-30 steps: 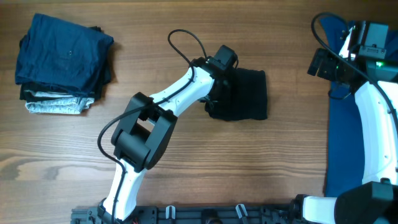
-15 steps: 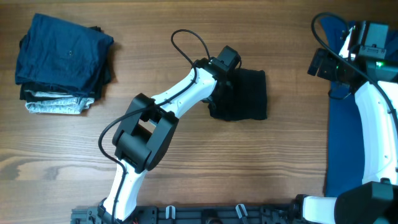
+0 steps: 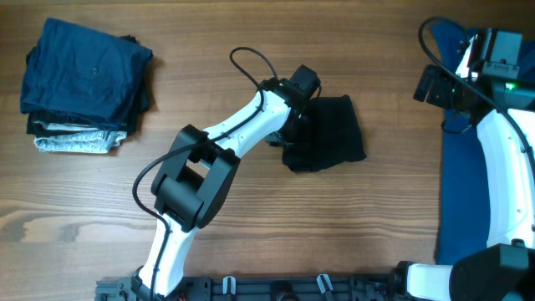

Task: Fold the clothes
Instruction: 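Grasp the folded black bundle with left gripper and adjust it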

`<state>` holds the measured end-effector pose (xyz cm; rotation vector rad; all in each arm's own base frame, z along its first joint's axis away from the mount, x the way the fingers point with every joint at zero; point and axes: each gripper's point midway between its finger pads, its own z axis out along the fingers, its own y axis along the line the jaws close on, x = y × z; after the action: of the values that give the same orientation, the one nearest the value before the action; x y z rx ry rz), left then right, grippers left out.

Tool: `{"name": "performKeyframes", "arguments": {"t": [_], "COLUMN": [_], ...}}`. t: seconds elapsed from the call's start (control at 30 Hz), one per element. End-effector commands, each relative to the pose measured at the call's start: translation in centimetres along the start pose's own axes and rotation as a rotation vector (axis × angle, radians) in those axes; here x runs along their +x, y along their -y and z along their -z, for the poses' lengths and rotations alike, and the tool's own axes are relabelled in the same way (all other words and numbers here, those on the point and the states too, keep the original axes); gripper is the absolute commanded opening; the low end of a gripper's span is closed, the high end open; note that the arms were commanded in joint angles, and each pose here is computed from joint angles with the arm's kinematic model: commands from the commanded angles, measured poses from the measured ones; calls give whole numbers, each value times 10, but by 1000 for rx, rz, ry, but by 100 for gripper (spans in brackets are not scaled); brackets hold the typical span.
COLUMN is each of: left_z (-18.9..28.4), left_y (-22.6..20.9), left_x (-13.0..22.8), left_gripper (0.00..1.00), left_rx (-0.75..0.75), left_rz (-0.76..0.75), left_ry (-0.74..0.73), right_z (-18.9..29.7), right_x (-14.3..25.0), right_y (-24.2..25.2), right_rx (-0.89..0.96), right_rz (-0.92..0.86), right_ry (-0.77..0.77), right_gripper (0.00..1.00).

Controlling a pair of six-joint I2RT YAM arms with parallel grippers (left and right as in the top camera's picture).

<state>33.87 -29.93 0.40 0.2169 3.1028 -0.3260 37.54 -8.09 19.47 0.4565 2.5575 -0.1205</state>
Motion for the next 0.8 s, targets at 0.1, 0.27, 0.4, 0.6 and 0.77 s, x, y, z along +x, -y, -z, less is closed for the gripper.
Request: {"name": "performKeyframes", "arguments": {"t": [0.1, 0.27, 0.4, 0.6, 0.77], "left_z": [-26, -9, 21, 38, 63], "left_y": [-8, -35, -38, -46, -27], "left_x": [24, -1, -25, -24, -8], "left_gripper": [4, 4, 4, 61, 87], "left_rx": [-25, -153, -205, -205, -39], "left_rz": [-1, -1, -34, -11, 10], "left_ry": [-100, 21, 161, 161, 92], "right_z": [-3, -3, -3, -3, -3], "right_x": [2, 2, 3, 2, 2], "right_y": [3, 3, 3, 3, 3], "right_rx": [18, 18, 18, 18, 18], "right_rz": [1, 1, 1, 1, 2], "right_ry": [-7, -7, -7, -7, -7], "right_gripper": [100, 100, 100, 100, 99]}}
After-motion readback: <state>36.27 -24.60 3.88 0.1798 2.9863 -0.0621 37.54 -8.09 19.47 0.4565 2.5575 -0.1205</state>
